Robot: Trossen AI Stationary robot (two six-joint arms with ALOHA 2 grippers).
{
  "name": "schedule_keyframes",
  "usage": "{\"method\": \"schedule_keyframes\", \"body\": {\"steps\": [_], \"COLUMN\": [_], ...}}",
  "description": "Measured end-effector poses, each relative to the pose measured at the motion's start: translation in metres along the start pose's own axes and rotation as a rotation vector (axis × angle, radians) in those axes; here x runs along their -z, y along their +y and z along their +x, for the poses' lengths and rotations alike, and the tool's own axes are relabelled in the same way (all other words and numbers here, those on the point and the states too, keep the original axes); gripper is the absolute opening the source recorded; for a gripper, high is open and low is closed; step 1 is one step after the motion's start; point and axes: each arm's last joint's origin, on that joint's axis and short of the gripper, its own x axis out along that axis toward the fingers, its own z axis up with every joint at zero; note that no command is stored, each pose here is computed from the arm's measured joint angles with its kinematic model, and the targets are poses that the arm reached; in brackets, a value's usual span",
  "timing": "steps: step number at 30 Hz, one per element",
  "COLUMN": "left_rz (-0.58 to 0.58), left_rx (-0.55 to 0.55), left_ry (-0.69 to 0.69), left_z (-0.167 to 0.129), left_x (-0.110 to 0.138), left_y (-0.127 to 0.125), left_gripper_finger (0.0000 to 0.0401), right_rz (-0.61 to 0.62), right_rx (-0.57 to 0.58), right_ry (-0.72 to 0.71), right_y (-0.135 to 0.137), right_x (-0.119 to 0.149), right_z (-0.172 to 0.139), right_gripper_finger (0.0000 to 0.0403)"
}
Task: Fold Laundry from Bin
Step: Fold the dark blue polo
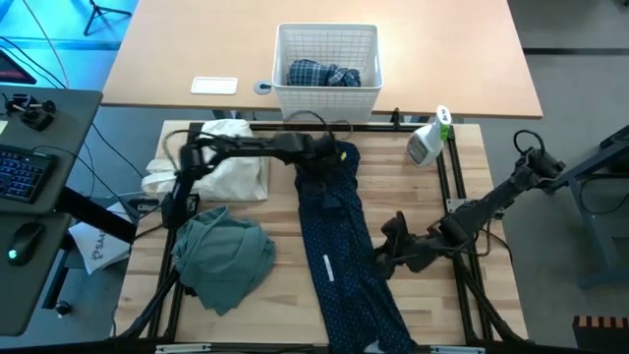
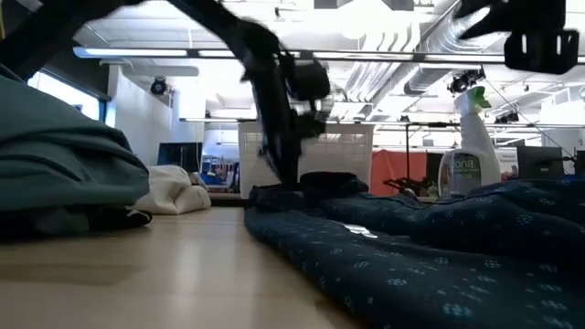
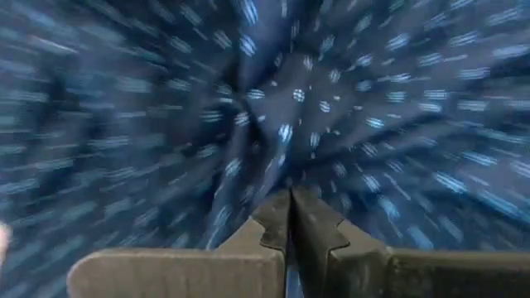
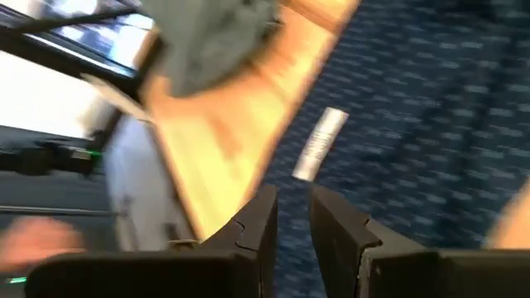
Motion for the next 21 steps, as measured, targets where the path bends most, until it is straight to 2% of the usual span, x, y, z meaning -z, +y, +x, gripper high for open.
{"method": "schedule_keyframes", "body": {"steps": [4, 7, 10, 13, 17, 21], "left_rz": [0.013, -0.035, -0.107, -0.179, -0.253, -0.300], "left_rx": [0.003, 0.011, 0.020, 0.028, 0.050, 0.063], "left_ry": [-0.033, -0.064, -0.151, -0.260, -0.409, -0.497], "left_z": [-0.060, -0.109, -0.168, -0.214, -0.262, -0.286], "left_x": [0.007, 0.020, 0.041, 0.062, 0.091, 0.112], "left_y": [-0.005, -0.015, -0.029, -0.047, -0.070, -0.088], "left_gripper_finger": [0.0000, 0.0000, 0.0000, 0.0000, 0.0000, 0.0000], "right_rz": [-0.007, -0.022, -0.063, -0.132, -0.166, -0.208], "right_rx": [0.113, 0.130, 0.150, 0.144, 0.181, 0.248], "right_ry": [0.077, 0.125, 0.109, 0.073, 0.027, 0.020], "right_y": [-0.016, -0.032, -0.058, -0.086, -0.124, -0.154], "right_x": [-0.023, -0.057, -0.096, -0.135, -0.182, -0.223], "right_z": [0.009, 0.019, 0.032, 0.050, 0.078, 0.105], "right_gripper_finger": [0.0066, 0.0054, 0.0026, 0.0004, 0.0002, 0.0001]}}
